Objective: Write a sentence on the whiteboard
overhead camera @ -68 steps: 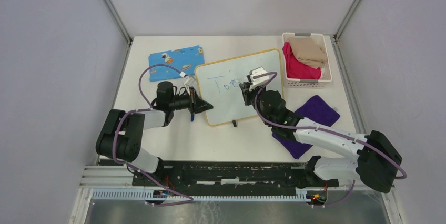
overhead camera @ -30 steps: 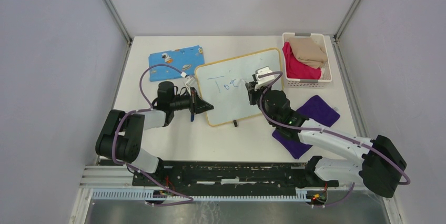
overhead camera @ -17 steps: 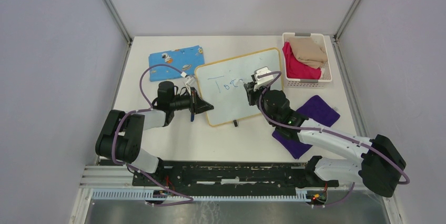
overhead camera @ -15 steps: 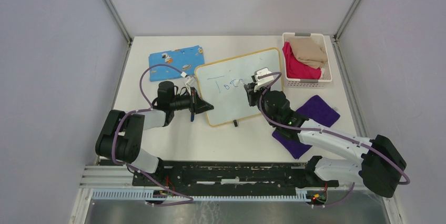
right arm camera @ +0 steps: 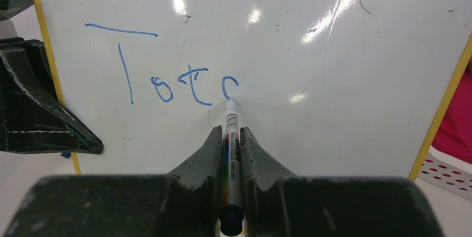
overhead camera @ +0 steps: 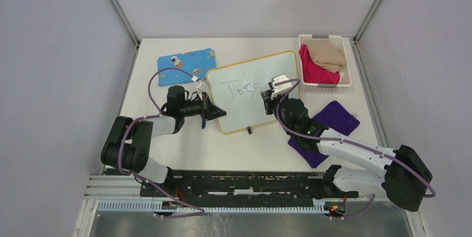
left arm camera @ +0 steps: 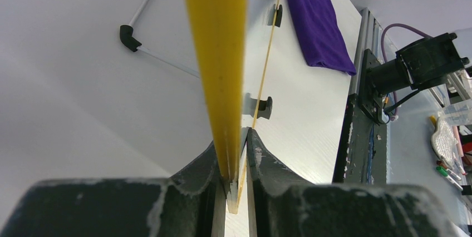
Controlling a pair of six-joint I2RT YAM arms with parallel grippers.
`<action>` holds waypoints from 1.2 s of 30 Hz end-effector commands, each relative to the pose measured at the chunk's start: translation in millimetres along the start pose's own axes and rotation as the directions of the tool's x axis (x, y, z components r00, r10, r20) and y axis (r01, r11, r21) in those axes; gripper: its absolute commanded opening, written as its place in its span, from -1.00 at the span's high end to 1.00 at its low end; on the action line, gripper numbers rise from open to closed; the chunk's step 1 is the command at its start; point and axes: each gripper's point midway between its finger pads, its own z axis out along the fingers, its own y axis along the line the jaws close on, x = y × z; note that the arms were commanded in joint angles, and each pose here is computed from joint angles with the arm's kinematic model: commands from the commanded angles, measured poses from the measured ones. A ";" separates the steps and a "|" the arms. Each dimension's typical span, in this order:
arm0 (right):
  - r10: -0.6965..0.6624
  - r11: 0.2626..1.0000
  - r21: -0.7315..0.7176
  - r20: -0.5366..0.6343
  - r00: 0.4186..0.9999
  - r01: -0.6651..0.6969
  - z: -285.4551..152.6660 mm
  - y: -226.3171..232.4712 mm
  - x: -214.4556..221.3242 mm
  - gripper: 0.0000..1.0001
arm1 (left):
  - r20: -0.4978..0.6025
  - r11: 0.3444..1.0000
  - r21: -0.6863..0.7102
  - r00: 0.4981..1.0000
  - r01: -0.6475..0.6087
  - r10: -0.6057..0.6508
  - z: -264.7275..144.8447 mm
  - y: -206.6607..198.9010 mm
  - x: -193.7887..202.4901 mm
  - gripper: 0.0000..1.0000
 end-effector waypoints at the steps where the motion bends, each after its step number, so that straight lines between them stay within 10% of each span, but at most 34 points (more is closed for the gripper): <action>1: 0.007 0.999 0.053 0.056 0.998 -0.010 2.0 -10.1 -26.7 1.00 | -0.005 0.995 -0.062 0.996 -0.084 0.084 -0.1 12.8 -3.0 0.67; 36: -0.007 0.998 0.065 0.017 1.000 0.006 -4.2 -17.4 -8.6 1.00 | -0.015 0.994 -0.067 0.996 -0.088 0.087 0.9 13.1 -2.2 0.67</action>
